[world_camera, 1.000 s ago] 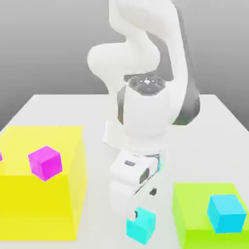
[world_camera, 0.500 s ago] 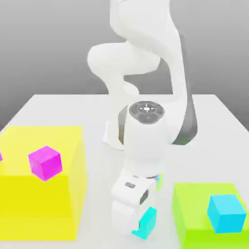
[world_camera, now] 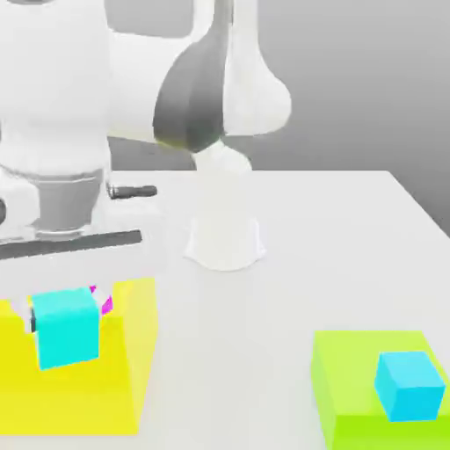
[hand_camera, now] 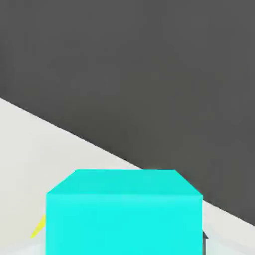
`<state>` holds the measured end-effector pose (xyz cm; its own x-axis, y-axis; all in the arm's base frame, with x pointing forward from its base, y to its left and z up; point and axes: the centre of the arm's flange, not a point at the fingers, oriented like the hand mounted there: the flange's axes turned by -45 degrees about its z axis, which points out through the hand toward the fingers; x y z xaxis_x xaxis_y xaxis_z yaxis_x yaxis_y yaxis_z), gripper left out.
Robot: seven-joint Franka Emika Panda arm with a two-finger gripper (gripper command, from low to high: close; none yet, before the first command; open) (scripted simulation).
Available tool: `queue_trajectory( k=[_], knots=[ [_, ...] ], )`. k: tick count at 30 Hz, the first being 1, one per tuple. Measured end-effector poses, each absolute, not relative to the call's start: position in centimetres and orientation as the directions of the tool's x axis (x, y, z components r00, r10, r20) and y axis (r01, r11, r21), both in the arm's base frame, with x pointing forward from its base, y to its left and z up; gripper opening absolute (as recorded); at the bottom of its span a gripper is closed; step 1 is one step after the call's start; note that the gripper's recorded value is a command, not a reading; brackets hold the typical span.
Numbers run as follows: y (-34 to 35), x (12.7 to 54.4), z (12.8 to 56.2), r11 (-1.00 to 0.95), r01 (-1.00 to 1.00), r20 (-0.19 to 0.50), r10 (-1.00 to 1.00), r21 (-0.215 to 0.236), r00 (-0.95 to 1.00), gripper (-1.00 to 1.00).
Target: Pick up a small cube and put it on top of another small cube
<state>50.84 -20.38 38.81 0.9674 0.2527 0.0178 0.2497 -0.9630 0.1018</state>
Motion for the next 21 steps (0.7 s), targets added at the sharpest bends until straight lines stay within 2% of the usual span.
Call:
queue_trajectory(
  k=[7,10,11,17,21],
  knots=[
    [-30.7,43.7,45.0,-0.971,-0.240,0.006,-0.240,0.008,0.971,-1.00],
    [-30.8,43.4,41.8,-0.963,-0.271,0.002,-0.271,-0.005,0.963,-1.00],
    [-30.7,43.4,40.2,-0.962,-0.273,0.002,-0.273,-0.005,0.962,1.00],
    [-30.7,43.4,39.5,-0.962,-0.273,0.001,-0.273,-0.003,0.962,1.00],
    [-30.8,43.3,44.0,-0.961,-0.276,0.000,-0.276,-0.001,0.961,1.00]
  ],
)
